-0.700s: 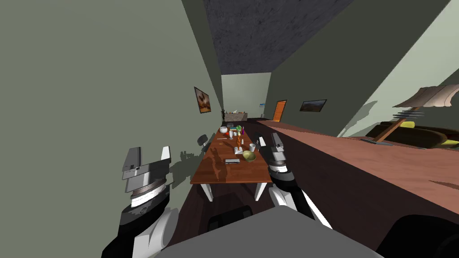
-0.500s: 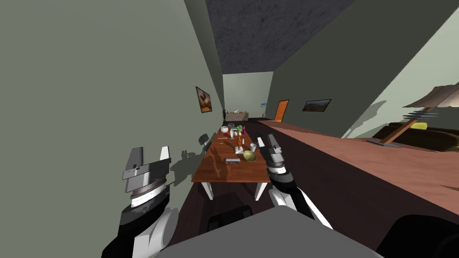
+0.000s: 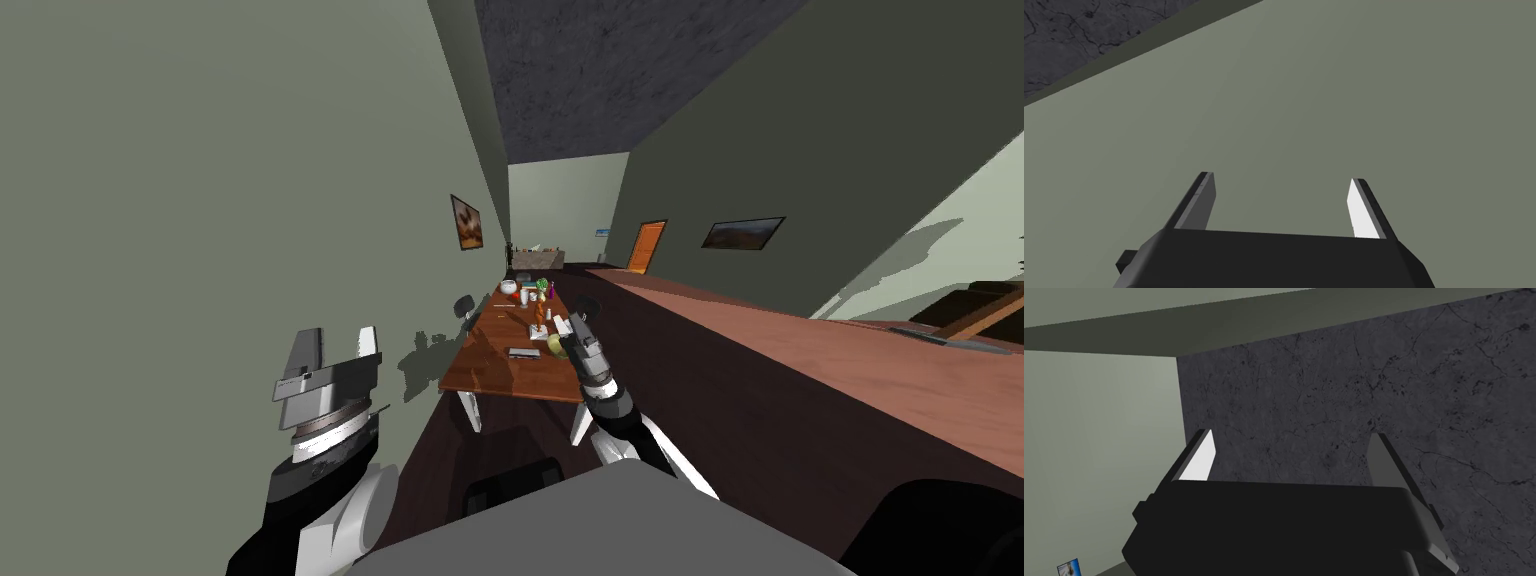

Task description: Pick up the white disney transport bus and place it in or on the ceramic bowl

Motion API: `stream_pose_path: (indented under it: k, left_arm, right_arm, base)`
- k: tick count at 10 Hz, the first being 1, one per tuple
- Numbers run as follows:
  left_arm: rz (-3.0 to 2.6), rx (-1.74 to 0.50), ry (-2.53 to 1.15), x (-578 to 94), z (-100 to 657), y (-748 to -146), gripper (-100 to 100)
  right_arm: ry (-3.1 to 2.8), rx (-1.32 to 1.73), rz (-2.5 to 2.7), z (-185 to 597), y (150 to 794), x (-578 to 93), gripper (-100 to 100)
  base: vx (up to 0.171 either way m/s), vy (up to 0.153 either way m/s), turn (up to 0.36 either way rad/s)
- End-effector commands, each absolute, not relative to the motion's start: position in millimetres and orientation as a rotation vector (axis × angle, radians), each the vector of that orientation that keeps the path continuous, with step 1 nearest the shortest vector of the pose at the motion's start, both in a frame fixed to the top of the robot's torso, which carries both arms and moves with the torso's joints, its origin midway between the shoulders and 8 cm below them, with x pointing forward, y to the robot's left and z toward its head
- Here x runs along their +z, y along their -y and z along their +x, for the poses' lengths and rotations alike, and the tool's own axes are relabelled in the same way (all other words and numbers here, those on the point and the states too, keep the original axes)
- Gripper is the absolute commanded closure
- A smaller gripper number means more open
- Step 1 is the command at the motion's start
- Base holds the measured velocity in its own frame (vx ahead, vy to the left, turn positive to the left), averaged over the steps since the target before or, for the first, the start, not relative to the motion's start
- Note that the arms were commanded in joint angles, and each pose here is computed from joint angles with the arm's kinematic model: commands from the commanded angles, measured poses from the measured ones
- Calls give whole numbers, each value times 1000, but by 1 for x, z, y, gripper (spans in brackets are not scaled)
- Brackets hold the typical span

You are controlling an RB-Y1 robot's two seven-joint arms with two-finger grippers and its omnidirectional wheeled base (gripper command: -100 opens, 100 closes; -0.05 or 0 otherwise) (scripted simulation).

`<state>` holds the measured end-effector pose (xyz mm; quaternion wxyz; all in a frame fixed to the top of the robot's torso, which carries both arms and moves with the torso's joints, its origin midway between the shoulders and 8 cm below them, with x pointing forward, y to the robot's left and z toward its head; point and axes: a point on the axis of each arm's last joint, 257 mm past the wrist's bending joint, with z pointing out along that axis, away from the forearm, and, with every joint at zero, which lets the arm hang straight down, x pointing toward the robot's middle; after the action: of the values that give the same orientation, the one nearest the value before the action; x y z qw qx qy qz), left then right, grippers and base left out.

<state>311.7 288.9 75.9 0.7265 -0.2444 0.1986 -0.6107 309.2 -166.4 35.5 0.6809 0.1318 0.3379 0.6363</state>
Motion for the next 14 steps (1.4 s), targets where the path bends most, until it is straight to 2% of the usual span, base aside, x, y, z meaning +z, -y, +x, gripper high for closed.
stream_pose_path:
  k: [1,7,14]
  left_arm:
    - [-539,-1347,-438,76,312,-289,0]
    - [-539,-1346,-438,76,312,-289,0]
    - [-539,-1347,-438,76,312,-289,0]
  right_arm:
    - [-820,1446,238,308,142,20,-100]
    - [-1061,1476,57,293,81,-54,-100]
    - [-1312,1460,-113,269,55,-143,-100]
  base:
    - [-117,-8,186]
    - [-82,10,158]
    - [-50,24,138]
